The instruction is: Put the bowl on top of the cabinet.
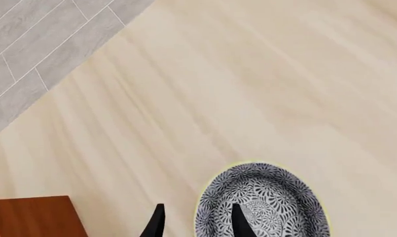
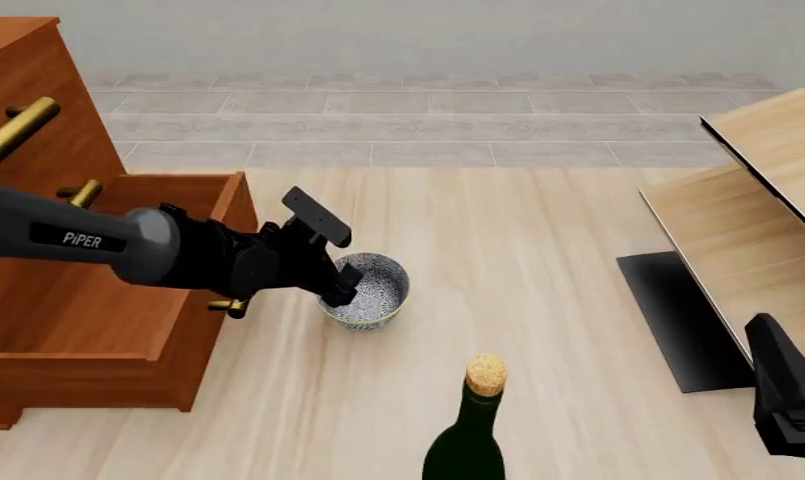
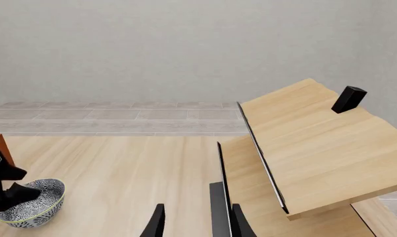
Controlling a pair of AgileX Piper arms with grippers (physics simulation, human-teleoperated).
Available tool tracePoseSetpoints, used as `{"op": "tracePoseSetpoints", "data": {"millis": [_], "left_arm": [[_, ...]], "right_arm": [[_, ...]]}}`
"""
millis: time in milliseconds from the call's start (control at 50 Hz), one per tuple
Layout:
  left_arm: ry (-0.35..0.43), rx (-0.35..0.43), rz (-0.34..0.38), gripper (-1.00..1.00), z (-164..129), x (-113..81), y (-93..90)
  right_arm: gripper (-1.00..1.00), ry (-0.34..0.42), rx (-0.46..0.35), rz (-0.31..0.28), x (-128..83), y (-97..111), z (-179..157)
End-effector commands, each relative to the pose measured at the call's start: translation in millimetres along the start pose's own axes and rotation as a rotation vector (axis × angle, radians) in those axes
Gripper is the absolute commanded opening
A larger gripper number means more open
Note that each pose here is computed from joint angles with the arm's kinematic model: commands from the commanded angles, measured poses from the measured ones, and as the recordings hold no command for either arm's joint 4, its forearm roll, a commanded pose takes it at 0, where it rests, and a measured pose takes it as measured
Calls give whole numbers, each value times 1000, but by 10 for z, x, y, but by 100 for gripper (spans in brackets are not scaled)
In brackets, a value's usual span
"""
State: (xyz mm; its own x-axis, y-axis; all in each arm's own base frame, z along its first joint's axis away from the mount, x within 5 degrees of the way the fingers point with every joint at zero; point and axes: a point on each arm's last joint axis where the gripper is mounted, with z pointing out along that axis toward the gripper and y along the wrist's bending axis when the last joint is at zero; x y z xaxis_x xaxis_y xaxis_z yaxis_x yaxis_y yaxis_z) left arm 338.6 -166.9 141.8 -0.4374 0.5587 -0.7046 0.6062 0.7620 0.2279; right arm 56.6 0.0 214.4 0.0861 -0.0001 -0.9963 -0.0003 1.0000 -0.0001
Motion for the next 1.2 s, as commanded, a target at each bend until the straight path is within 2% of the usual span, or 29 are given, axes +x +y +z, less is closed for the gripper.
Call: {"op": "tracePoseSetpoints", "data": {"millis": [20, 380, 440, 460, 800, 960, 980, 1100, 1200], "left_arm": [[10, -3, 2, 100, 65, 40, 18], [18, 10, 9, 100, 127, 60, -43], [16, 2, 8, 100, 148, 70, -4], [7, -4, 11, -100, 138, 69, 13], [-13, -9, -11, -100, 53, 18, 16], [-60, -6, -26, -100, -165, -144, -12], [-82, -3, -16, -100, -268, -197, -45], [-107, 18, -9, -100, -429, -252, -152], [-137, 23, -19, -100, -581, -347, -171]], "right_arm": [[100, 0, 0, 0, 0, 0, 0], [100, 0, 0, 0, 0, 0, 0], [100, 0, 0, 0, 0, 0, 0], [100, 0, 0, 0, 0, 0, 0], [100, 0, 0, 0, 0, 0, 0], [100, 0, 0, 0, 0, 0, 0], [100, 0, 0, 0, 0, 0, 0], [100, 0, 0, 0, 0, 0, 0], [100, 0, 0, 0, 0, 0, 0]]}}
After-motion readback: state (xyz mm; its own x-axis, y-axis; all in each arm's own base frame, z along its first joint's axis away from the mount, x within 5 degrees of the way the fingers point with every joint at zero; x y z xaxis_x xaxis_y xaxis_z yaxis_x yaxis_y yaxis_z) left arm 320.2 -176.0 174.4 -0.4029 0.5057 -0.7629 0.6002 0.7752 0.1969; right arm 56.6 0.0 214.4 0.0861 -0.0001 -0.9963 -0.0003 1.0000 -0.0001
